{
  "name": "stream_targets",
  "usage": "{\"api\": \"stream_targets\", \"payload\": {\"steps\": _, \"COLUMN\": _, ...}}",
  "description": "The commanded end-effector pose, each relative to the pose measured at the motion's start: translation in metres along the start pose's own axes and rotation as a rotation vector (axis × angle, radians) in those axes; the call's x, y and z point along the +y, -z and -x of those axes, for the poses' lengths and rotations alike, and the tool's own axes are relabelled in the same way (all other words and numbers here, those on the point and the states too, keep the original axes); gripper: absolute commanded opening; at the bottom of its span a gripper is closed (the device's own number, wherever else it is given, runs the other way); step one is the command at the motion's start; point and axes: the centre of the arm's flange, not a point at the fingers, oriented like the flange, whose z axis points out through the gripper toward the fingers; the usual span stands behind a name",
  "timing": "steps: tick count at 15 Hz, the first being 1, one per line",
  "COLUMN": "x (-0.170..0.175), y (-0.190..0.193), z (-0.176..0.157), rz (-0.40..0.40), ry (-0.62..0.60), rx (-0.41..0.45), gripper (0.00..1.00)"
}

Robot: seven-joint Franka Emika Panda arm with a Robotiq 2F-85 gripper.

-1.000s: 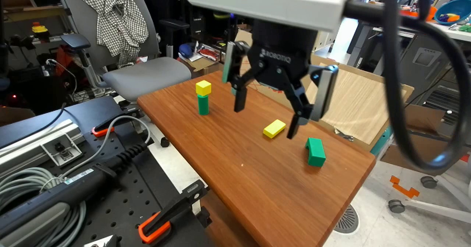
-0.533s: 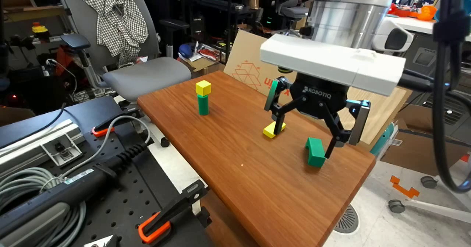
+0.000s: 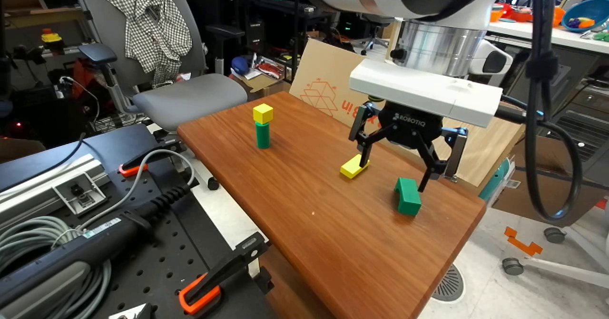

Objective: Move the rectangular block backward, place the yellow rectangular block above it, then place the yellow cube at the top of the stack

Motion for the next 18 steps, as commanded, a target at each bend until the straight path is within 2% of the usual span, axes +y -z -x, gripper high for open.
{"api": "stream_targets", "payload": {"steps": 1, "x": 0.019, "y": -0.007, "z": -0.020, "rz": 0.032, "ry": 0.023, "rx": 0.002, "gripper": 1.00}}
{"api": "stream_targets", "payload": {"steps": 11, "x": 0.037, "y": -0.058, "z": -0.036, "rz": 0.099, "ry": 0.148, "rx": -0.052, "gripper": 1.00}}
{"api": "stream_targets", "payload": {"steps": 18, "x": 0.043, "y": -0.052, "z": -0.049, "rz": 0.109, "ry": 0.196, "rx": -0.027, "gripper": 1.00}}
